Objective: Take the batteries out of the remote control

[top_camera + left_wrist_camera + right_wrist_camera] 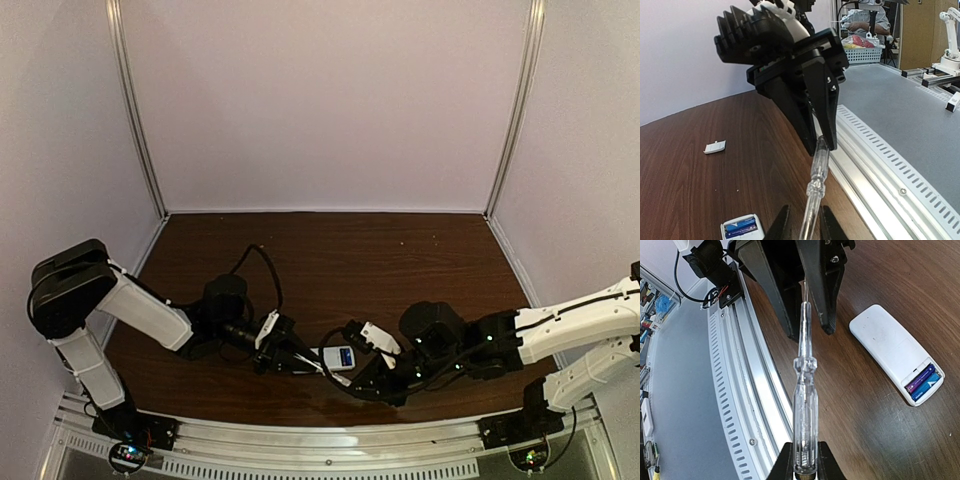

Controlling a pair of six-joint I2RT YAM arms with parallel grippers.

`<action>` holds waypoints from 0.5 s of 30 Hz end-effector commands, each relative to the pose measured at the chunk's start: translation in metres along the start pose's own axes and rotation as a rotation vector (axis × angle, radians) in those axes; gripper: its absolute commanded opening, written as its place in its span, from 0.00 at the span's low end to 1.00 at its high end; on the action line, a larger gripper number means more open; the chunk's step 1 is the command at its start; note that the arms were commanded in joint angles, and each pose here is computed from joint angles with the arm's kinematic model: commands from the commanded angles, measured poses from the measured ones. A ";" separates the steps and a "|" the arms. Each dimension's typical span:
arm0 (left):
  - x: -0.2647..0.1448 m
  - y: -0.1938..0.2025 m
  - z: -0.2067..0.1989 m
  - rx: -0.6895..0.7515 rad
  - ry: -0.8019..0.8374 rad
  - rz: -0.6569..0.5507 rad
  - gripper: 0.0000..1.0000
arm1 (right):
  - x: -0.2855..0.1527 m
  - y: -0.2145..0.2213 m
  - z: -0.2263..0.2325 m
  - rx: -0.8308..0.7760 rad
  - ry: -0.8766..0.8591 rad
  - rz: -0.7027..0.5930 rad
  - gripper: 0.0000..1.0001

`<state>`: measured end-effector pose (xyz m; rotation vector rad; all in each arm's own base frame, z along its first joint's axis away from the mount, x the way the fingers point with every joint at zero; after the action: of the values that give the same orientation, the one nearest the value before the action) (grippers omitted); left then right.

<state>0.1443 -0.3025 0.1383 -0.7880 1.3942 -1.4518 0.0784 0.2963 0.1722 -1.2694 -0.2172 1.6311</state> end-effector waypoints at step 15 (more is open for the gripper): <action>0.004 0.001 0.003 0.016 0.015 -0.009 0.00 | 0.000 -0.009 -0.002 0.000 0.013 -0.030 0.00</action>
<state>0.1411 -0.3016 0.1312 -0.7760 1.4517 -1.4504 0.0793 0.2954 0.1715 -1.2814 -0.2295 1.6414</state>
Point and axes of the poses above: each gripper's point midway between its finger pads, its own x axis out along the fingers, its own z axis along the line the jaws close on, y = z × x, the point moved 8 cm from there along -x, back along the fingers, and after that the axes turned 3 degrees about x, right-handed, at the moved point
